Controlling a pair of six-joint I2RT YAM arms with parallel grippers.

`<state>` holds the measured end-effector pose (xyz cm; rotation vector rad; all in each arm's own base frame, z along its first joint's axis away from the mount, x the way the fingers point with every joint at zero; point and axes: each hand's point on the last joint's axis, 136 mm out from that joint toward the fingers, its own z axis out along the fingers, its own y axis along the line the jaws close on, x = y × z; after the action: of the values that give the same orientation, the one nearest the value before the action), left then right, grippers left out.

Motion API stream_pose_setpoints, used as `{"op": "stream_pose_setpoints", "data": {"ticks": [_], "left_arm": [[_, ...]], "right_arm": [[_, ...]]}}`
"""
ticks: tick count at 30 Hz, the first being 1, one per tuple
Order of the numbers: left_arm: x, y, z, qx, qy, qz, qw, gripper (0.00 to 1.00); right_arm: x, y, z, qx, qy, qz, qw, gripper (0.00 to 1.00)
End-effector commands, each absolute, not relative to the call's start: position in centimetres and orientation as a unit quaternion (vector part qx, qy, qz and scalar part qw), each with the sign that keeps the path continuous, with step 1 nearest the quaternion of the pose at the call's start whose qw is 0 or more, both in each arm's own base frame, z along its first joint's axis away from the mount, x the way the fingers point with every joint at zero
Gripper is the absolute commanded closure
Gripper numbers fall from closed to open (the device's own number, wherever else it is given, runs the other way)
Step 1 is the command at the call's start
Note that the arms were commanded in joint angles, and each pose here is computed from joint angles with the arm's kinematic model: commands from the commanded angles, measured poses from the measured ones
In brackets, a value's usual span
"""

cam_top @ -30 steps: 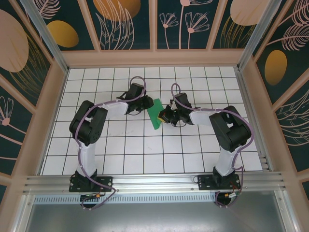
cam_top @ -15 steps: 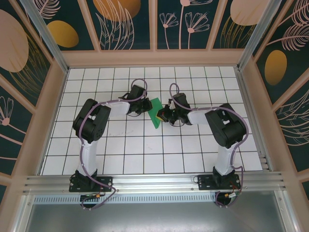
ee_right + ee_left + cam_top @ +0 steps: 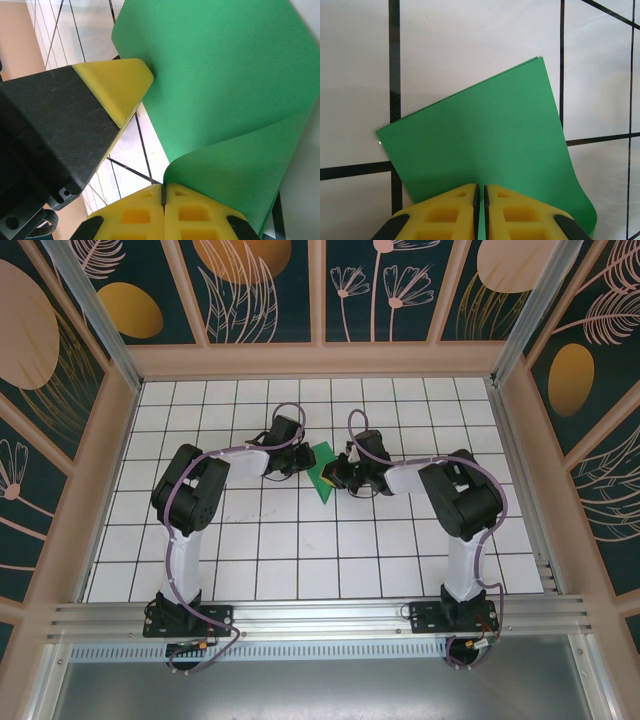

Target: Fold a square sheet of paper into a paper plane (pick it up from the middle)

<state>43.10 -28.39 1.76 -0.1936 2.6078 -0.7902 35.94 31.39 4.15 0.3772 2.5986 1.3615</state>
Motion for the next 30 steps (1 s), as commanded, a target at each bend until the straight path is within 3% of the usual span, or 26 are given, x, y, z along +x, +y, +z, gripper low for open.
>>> {"op": "stream_pose_setpoints", "data": {"ticks": [1,30], "left_arm": [[42.1,-28.5,0.0,-0.060,0.944,-0.276,0.172,0.85],[42.0,-29.0,0.5,-0.053,0.940,-0.291,0.170,0.84]], "right_arm": [[37.1,31.8,4.6,0.116,0.873,0.461,0.110,0.95],[35.0,31.3,2.4,0.079,0.902,0.416,0.084,0.94]]}}
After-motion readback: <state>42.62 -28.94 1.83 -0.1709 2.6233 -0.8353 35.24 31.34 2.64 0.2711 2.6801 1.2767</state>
